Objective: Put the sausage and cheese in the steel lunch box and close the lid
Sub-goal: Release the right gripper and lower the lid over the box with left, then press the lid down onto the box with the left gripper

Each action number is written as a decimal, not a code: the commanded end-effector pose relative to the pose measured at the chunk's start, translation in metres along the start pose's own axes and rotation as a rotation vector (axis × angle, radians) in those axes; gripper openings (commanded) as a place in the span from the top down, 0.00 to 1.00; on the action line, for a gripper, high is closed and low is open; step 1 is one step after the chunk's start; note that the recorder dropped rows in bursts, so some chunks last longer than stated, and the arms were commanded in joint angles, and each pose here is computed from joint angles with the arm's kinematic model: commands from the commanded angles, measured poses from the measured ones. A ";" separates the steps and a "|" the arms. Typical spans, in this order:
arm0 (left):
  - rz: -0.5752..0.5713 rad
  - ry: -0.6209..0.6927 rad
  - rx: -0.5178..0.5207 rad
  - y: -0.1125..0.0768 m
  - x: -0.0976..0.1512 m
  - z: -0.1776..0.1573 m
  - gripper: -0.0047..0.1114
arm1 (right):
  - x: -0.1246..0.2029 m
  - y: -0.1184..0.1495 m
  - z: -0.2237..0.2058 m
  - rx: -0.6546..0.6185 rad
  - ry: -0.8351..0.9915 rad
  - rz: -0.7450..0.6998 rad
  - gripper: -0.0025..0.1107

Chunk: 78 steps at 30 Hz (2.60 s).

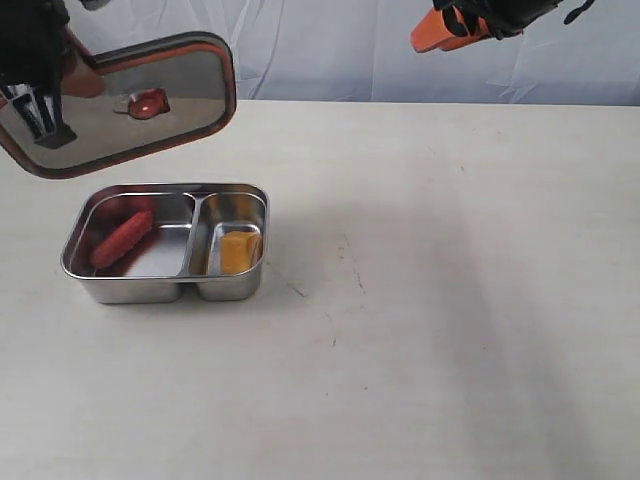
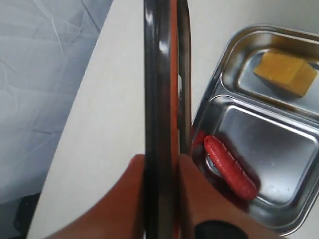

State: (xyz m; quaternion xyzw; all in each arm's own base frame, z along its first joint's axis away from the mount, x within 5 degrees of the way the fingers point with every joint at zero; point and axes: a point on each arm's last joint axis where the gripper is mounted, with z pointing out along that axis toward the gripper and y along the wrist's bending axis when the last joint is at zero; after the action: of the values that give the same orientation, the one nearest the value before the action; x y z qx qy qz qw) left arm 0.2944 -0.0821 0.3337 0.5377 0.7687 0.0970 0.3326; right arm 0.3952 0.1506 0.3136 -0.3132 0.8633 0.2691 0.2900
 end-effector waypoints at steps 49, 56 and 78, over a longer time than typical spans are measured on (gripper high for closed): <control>0.150 0.051 0.008 -0.189 0.049 0.074 0.96 | 0.002 -0.005 -0.005 0.054 0.023 -0.054 0.60; 0.128 0.098 0.051 -0.196 0.053 0.085 0.83 | 0.004 -0.001 -0.005 0.015 0.044 -0.042 0.60; 0.053 0.109 -0.149 -0.145 0.048 0.092 0.57 | 0.005 0.008 -0.006 -0.083 0.059 -0.010 0.60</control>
State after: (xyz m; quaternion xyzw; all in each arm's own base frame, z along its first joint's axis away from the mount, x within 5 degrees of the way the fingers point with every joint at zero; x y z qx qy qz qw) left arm 0.2200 -0.1163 0.1672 0.5359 0.7581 0.2045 0.3104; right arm 0.3884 0.1508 0.3109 -0.3345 0.8638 0.2764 0.2559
